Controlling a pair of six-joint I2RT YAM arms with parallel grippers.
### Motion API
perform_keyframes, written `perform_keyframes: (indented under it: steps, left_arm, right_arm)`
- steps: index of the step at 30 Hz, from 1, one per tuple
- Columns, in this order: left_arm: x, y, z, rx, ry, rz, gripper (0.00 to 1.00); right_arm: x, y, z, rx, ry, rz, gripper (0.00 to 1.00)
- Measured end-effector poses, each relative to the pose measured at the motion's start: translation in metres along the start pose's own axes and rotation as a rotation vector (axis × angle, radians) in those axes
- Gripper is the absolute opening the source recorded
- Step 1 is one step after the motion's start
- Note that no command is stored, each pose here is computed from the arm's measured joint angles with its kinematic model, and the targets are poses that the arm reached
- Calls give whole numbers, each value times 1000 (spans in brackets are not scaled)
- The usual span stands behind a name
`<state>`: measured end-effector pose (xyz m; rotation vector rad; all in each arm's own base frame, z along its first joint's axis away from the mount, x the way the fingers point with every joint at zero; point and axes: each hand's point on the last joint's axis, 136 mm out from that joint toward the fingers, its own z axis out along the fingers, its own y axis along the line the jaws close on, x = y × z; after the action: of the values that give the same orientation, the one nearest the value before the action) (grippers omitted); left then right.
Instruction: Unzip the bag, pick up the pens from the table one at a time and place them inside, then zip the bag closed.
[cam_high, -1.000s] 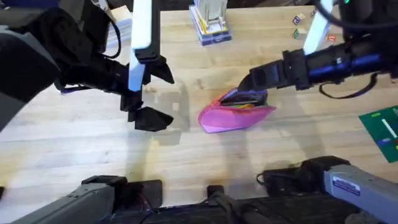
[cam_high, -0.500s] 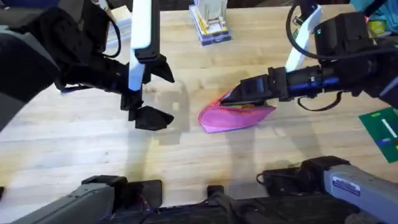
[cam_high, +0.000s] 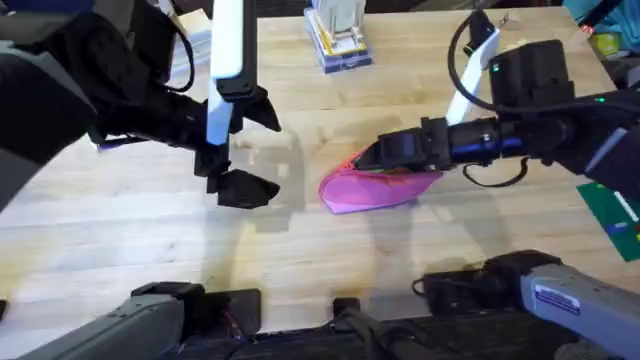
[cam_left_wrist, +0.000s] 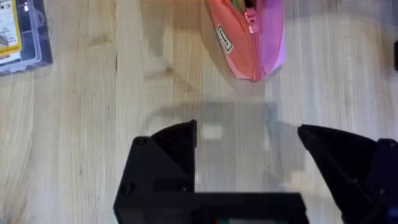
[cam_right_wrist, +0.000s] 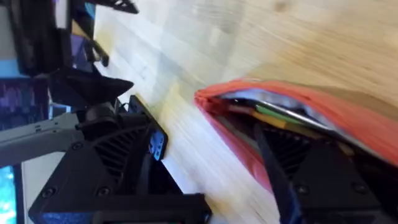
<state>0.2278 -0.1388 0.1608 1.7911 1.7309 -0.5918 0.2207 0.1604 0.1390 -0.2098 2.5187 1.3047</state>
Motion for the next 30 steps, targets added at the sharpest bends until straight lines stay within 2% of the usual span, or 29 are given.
perform_keyframes:
  steps: [3, 8, 17, 22, 30]
  left_arm:
    - [0, 0, 0, 0, 0, 0, 994]
    - [0, 0, 0, 0, 0, 0, 993]
    - [0, 0, 0, 0, -2, 0, 993]
    - [0, 0, 0, 0, -2, 0, 993]
    - [0, 0, 0, 0, -2, 0, 994]
  right_arm:
    - [1, 6, 10, -22, 27, -26, 997]
    - [4, 0, 28, -33, 78, 4, 997]
    - [3, -6, 40, -38, 102, 40, 997]
    - [9, 2, 50, -55, 135, 26, 997]
    - [5, 19, 56, -115, 131, 8, 997]
